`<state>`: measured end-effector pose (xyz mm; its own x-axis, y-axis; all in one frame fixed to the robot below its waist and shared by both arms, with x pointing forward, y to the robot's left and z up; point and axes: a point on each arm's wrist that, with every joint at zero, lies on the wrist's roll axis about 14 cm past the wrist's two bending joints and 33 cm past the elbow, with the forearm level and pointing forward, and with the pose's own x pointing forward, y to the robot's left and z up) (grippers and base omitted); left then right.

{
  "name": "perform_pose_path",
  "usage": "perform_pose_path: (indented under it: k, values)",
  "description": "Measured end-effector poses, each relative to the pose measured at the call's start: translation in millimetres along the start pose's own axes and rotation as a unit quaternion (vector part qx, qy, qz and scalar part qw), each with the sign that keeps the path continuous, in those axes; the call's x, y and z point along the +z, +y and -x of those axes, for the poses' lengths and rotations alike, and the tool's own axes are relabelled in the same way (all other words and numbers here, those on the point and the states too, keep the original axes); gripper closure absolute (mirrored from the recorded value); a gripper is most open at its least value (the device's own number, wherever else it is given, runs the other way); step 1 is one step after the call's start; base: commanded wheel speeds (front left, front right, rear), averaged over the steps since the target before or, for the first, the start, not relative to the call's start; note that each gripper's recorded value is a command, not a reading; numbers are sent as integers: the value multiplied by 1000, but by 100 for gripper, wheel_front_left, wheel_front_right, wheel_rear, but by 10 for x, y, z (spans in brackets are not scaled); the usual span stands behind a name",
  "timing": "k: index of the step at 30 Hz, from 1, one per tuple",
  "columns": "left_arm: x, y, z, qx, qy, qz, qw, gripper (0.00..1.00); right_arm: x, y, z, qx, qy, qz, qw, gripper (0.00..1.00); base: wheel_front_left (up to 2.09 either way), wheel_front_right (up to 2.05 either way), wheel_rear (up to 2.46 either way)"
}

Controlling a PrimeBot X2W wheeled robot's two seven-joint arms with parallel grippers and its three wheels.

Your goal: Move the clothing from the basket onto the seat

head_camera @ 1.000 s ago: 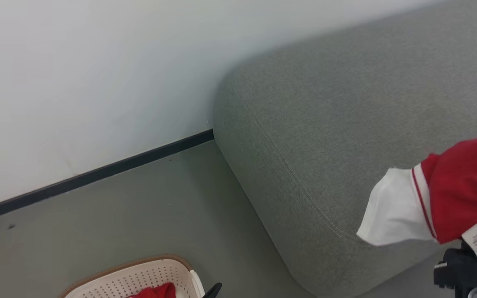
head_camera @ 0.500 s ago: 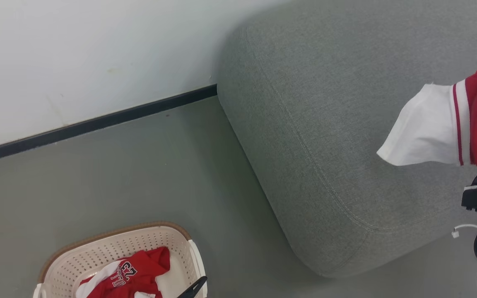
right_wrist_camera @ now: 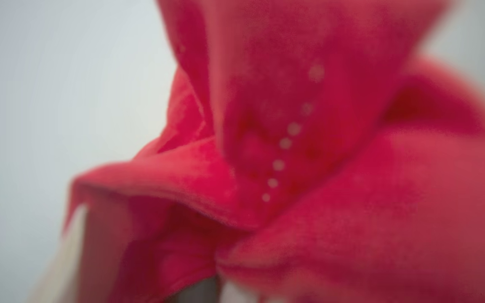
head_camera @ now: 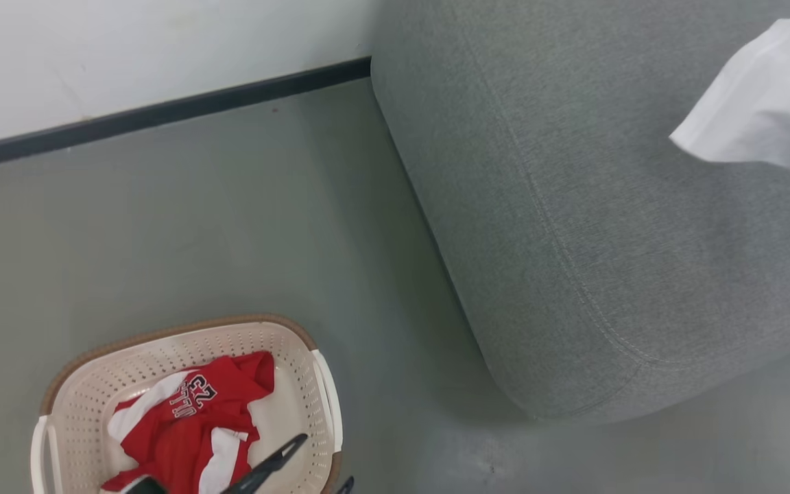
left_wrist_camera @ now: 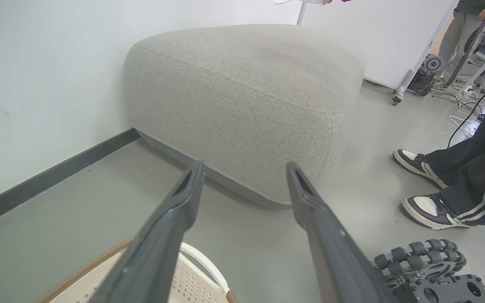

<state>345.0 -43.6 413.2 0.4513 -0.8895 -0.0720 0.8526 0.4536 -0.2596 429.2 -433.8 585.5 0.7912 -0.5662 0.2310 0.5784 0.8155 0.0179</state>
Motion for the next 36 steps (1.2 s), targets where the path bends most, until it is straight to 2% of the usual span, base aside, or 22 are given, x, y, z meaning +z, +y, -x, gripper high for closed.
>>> perform_pose_path:
  k: [8, 17, 25, 36]
  values:
    - [-22, 207, 45, 20, -2, -2, 1000, 0, -288, -134, -296, -35, 38, 1, 999, 100, 0, 0, 0]
    - [-101, 328, 142, 37, 5, 8, 999, 0, -680, -23, -471, -48, 83, -8, 995, 100, 0, 0, 0]
    - [-160, 416, 187, 52, 10, 15, 998, 0, -1234, 88, -344, -56, 165, -22, 984, 100, 0, 0, 0]
    - [-176, 447, 189, 53, 13, 13, 998, 0, -1378, 78, -309, -66, 200, -23, 977, 100, 0, 0, 0]
